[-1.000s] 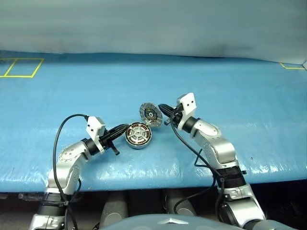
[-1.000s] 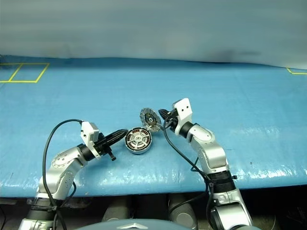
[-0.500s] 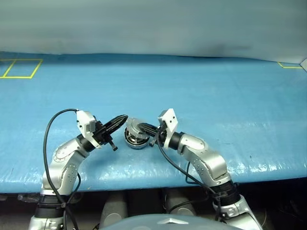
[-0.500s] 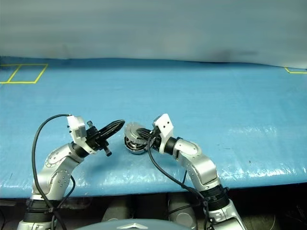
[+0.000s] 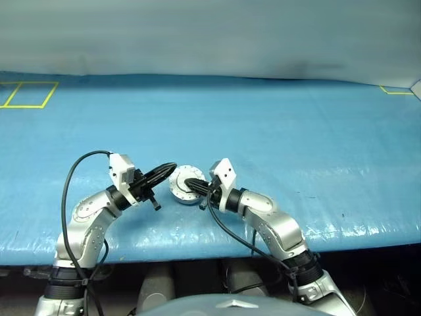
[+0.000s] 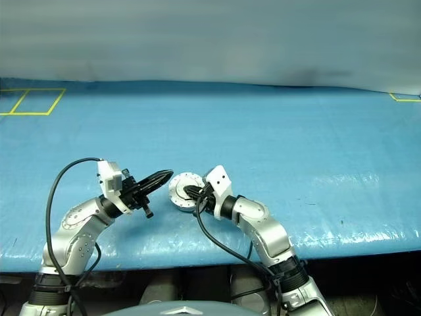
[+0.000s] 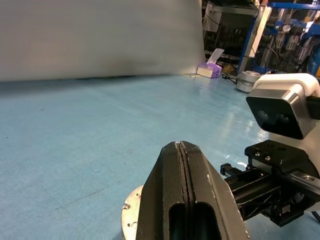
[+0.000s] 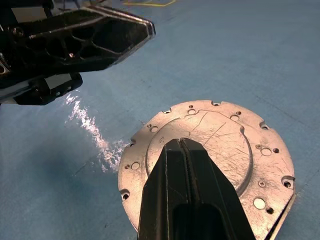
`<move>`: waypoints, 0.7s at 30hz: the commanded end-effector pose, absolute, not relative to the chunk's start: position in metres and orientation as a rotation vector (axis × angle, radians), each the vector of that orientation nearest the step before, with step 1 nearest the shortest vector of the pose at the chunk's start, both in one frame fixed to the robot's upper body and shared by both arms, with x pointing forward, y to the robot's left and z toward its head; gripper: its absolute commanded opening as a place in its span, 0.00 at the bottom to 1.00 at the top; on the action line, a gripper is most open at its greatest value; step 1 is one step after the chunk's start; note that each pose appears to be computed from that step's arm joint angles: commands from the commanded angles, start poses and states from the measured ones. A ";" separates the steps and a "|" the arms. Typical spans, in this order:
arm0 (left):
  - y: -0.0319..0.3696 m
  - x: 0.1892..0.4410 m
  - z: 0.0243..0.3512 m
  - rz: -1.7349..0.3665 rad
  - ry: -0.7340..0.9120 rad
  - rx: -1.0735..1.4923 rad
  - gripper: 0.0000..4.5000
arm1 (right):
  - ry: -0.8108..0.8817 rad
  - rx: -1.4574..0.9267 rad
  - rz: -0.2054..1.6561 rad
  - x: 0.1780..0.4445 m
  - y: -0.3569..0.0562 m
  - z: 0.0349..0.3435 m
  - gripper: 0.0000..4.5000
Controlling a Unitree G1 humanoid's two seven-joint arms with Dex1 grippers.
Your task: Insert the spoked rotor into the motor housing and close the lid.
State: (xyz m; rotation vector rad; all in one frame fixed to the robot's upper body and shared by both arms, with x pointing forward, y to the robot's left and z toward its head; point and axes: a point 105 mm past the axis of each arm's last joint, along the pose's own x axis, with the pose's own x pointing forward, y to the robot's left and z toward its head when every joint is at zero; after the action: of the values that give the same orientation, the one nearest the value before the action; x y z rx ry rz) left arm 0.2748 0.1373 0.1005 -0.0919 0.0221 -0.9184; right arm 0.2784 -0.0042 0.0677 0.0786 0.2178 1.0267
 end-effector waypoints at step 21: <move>0.150 0.273 0.082 -0.848 0.079 -0.058 0.00 | 0.146 -0.054 1.065 0.283 0.007 0.070 0.99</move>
State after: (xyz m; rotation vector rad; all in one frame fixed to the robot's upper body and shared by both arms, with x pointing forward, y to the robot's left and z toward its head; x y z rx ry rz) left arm 0.2719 0.1491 0.0692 -0.0582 0.1413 -0.8507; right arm 0.2846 0.0011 0.0688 -0.0409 0.1602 1.0448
